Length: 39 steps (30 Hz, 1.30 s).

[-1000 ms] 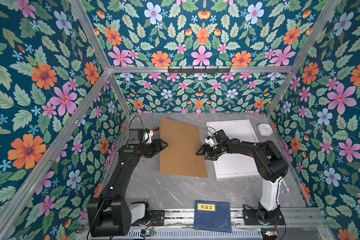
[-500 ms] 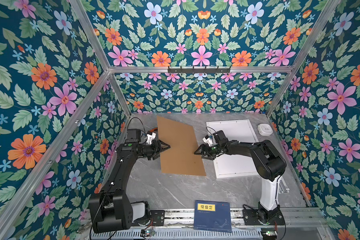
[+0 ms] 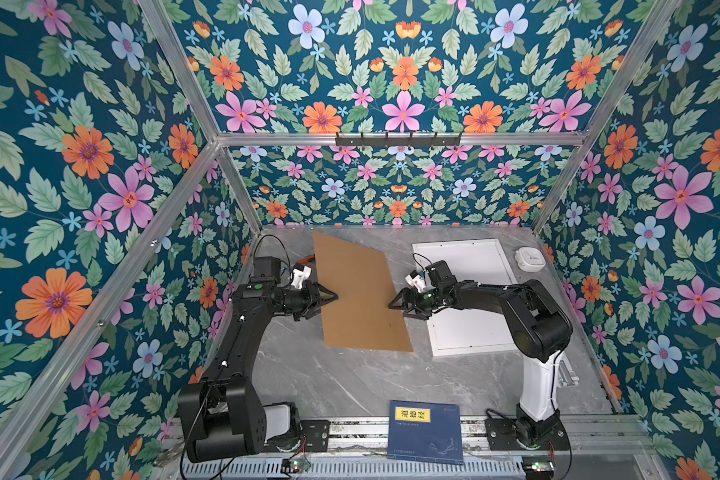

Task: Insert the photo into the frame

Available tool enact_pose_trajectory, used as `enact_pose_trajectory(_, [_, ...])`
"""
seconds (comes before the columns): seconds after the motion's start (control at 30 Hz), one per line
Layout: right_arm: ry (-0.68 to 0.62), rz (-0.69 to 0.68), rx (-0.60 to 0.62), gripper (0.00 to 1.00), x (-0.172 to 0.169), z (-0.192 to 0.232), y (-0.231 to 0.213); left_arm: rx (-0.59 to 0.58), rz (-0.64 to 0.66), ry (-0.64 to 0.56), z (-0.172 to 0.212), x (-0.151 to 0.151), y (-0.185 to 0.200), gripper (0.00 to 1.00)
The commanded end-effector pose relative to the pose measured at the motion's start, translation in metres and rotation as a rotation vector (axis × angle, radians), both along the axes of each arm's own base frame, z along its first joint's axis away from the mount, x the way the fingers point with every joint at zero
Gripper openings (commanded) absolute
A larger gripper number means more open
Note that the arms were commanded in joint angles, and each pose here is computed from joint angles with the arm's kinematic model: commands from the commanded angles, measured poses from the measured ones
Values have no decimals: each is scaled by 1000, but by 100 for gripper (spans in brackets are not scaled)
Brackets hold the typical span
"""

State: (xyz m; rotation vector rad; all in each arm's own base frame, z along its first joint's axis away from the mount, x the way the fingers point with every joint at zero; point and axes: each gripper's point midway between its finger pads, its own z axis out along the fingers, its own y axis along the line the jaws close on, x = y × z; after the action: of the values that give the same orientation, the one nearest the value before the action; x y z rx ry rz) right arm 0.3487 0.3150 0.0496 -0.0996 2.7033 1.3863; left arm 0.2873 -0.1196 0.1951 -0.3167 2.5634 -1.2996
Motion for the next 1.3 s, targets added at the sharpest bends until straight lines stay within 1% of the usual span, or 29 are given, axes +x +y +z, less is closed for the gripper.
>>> enact_pose_trajectory(0.0, [60, -34, -103, 85, -7, -20, -14, 33, -11, -3, -3, -2, 3, 33])
enact_pose_trajectory(0.1, [49, -31, -85, 85, -5, -12, -11, 55, -8, -12, -3, 0, 6, 22])
enact_pose_trajectory(0.2, [39, -30, -61, 85, -3, 2, -9, 89, -1, -27, -1, 3, 10, 18])
enact_pose_trajectory(0.3, [14, -32, -48, 85, -2, 20, -8, 87, -3, -47, 5, 5, 9, 9])
enact_pose_trajectory(0.4, [-12, -42, -41, 85, -2, 38, -11, 64, -5, -78, 15, 10, 7, 5])
enact_pose_trajectory(0.53, [-33, -75, -5, 84, 2, 63, -21, -6, -18, -122, 31, 12, -1, 0])
enact_pose_trajectory(0.7, [-35, -112, 61, 83, 10, 82, -38, -72, -29, -167, 49, 12, -8, 0])
enact_pose_trajectory(0.83, [-18, -133, 89, 83, 16, 83, -52, -119, -30, -196, 62, 13, -11, 0])
enact_pose_trajectory(0.97, [-9, -157, 163, 82, 21, 88, -65, -178, -33, -221, 73, 14, -16, 0])
enact_pose_trajectory(1.1, [-2, -159, 214, 82, 22, 93, -75, -208, -25, -232, 79, 16, -17, 0])
enact_pose_trajectory(1.27, [-6, -127, 298, 81, 21, 100, -71, -278, -12, -252, 87, 21, -21, 0])
